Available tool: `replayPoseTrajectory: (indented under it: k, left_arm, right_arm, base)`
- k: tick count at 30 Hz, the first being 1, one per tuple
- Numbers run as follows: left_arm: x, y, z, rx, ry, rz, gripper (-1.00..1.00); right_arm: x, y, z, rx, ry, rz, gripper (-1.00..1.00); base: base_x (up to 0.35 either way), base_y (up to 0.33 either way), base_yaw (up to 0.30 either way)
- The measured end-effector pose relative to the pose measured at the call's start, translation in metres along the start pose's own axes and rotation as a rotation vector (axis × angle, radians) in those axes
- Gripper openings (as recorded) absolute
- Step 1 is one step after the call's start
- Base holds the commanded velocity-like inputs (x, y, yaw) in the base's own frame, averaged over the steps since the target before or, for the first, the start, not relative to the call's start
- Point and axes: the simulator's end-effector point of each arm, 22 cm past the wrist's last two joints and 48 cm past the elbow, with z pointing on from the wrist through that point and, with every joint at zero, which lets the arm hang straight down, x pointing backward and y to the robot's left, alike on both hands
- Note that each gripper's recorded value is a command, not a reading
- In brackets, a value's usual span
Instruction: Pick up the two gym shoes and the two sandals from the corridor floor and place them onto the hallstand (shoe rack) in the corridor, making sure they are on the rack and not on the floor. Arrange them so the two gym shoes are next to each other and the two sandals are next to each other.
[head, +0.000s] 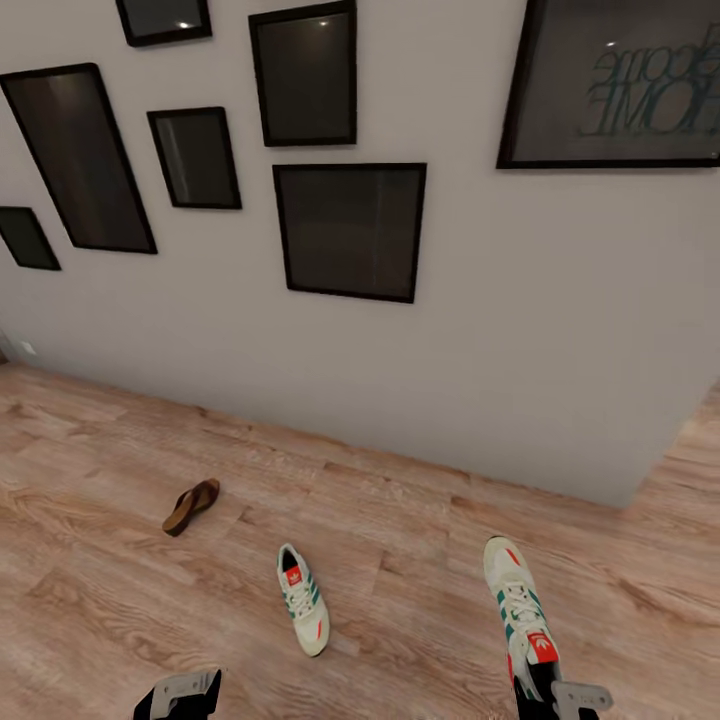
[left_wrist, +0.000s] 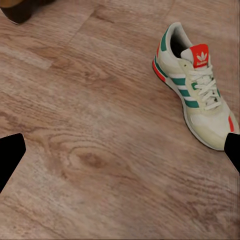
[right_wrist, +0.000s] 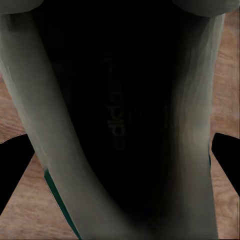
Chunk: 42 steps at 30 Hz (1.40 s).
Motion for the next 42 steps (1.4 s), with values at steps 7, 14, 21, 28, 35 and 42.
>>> replayPoseTrajectory:
  k: [7, 14, 21, 28, 35, 42]
  left_arm:
    - [0.0000, 0.0001, 0.0000, -0.001, 0.000, -0.001, 1.00]
    - [0.0001, 0.0003, -0.0001, -0.001, 0.000, -0.001, 1.00]
    - [0.0000, 0.0003, -0.0003, -0.001, -0.001, -0.001, 1.00]
    - [-0.0001, 0.0013, -0.0003, -0.002, -0.002, 0.000, 1.00]
    - [0.0000, 0.0016, -0.0004, -0.003, -0.002, 0.000, 1.00]
    - [0.0001, 0.0018, -0.0005, -0.003, -0.002, 0.000, 1.00]
  right_arm:
    - [0.0001, 0.0000, 0.0000, 0.000, 0.000, 0.000, -1.00]
    - [0.0000, 0.0000, 0.0000, 0.000, 0.000, 0.000, -1.00]
    - [-0.0002, 0.0000, 0.0001, 0.000, 0.000, 0.000, -1.00]
    - [0.0004, 0.0000, -0.0001, 0.000, 0.001, 0.000, -1.00]
    - [0.0006, 0.0002, -0.0001, 0.000, 0.001, 0.000, -1.00]
    - [0.0004, 0.0010, 0.0000, -0.001, 0.001, 0.001, -1.00]
  base:
    - [0.000, 0.019, -0.267]
    - [0.000, 0.190, -0.267]
    - [0.000, 0.154, -0.267]
    - [0.000, 0.007, -0.267]
    - [0.000, 0.001, -0.267]
    - [0.000, 0.000, -0.267]
